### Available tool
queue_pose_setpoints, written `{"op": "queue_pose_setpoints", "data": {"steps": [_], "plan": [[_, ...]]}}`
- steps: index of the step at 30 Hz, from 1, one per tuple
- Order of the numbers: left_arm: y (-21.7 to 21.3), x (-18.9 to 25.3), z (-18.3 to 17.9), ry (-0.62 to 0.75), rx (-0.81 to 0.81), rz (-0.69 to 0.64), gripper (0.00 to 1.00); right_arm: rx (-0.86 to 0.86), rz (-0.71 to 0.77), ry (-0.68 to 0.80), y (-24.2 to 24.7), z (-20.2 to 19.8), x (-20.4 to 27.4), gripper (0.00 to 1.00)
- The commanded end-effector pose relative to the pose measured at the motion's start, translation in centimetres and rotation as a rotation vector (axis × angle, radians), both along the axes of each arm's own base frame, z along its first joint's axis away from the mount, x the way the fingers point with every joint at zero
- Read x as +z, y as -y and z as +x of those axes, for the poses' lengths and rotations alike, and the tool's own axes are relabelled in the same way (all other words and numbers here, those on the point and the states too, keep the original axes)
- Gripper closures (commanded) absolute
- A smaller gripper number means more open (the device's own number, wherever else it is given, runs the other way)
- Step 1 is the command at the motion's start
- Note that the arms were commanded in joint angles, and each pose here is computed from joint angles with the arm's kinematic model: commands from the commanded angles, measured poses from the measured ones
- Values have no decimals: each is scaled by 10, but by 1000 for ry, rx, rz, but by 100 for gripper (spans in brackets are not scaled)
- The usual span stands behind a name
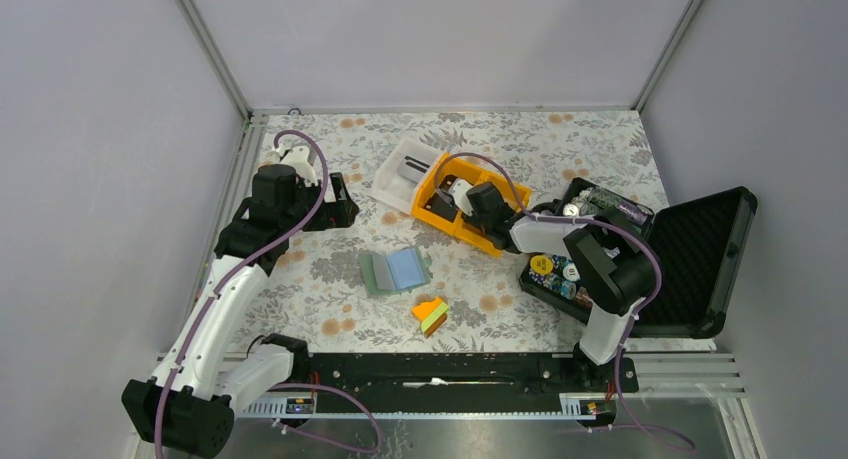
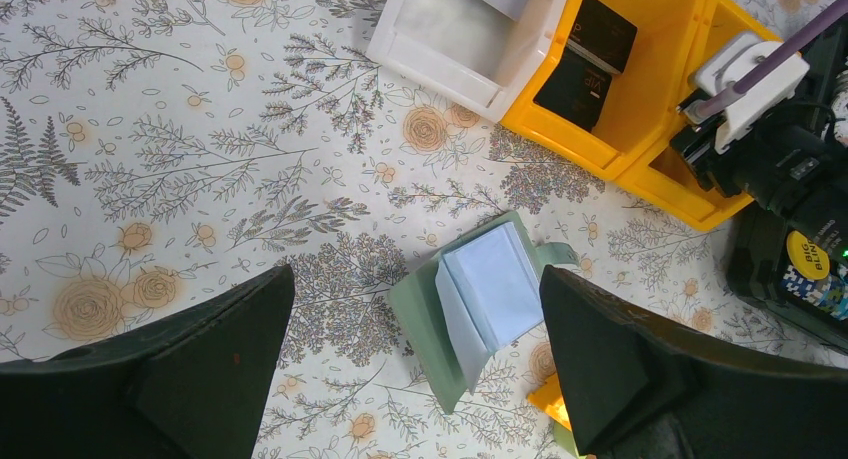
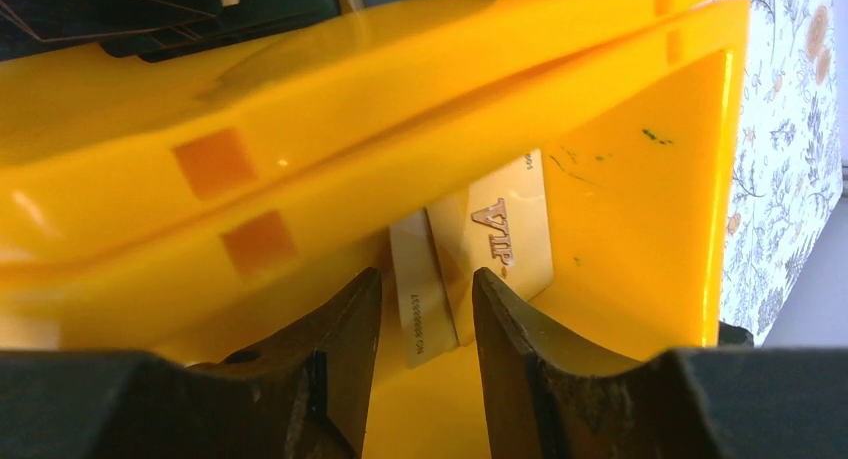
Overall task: Put the credit cards into the card holder
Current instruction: Pick up the credit card from the storage box.
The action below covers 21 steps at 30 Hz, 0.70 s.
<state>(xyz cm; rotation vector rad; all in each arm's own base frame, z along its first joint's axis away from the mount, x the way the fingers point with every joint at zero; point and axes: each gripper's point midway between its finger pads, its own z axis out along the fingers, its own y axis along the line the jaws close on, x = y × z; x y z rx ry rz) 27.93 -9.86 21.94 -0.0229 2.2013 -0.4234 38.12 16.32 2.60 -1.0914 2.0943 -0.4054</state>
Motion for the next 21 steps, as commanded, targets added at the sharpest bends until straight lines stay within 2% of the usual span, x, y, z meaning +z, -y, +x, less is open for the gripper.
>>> {"op": "queue_pose_setpoints", "data": {"steps": [1, 6, 12, 17, 21], "plan": [[2, 13, 3, 58, -12, -20, 1, 7, -28, 38, -5, 3, 1, 54], [3, 13, 3, 58, -13, -23, 1, 13, -44, 54, -7, 4, 2, 55], [3, 13, 2, 61, -13, -24, 1, 7, -120, 53, -3, 4, -10, 62], [3, 15, 2, 65, -14, -25, 1, 2, -163, 78, 0, 6, -12, 71], [3, 15, 2, 66, -13, -27, 1, 2, -186, 118, -1, 7, -6, 84]]}}
